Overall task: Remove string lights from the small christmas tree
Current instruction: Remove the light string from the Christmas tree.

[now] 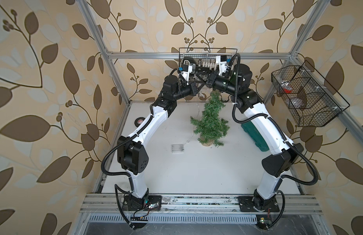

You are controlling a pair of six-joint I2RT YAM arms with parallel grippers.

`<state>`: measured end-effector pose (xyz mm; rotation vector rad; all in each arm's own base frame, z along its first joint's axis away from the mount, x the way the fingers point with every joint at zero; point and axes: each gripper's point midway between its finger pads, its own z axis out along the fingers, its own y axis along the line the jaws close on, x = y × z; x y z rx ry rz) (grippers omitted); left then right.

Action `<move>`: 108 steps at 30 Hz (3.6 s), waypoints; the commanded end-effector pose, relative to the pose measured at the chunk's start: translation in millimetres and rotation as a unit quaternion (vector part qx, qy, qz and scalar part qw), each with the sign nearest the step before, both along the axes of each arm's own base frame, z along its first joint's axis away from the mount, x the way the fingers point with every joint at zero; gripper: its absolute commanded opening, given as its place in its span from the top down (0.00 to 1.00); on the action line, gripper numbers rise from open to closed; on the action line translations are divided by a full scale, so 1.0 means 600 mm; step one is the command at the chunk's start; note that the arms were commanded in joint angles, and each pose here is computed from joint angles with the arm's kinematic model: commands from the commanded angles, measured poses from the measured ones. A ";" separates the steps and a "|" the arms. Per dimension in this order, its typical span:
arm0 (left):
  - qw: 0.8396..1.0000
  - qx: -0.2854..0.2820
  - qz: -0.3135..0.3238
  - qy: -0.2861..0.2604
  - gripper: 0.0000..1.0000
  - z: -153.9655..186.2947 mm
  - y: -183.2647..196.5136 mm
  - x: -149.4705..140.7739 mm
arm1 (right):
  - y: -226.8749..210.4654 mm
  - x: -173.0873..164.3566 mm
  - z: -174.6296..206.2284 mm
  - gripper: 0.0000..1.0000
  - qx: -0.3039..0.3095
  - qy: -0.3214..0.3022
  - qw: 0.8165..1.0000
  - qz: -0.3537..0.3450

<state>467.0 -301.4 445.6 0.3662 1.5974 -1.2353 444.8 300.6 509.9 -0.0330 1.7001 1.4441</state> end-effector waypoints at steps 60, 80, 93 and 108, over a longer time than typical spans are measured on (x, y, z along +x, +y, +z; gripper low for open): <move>0.962 0.070 0.202 0.168 1.00 -0.108 0.283 -0.092 | -0.311 -0.185 -0.350 0.41 -0.117 0.227 0.954 -0.160; 0.903 0.107 0.287 0.301 1.00 -0.220 0.363 -0.194 | -0.317 -0.202 -0.402 0.42 -0.134 0.249 0.945 -0.162; 0.954 -0.004 0.221 0.203 1.00 0.040 0.316 -0.148 | -0.321 -0.203 -0.383 0.42 -0.134 0.236 0.948 -0.163; 0.975 -0.050 0.179 0.123 1.00 0.214 0.305 -0.244 | -0.327 -0.204 -0.381 0.42 -0.136 0.234 0.948 -0.168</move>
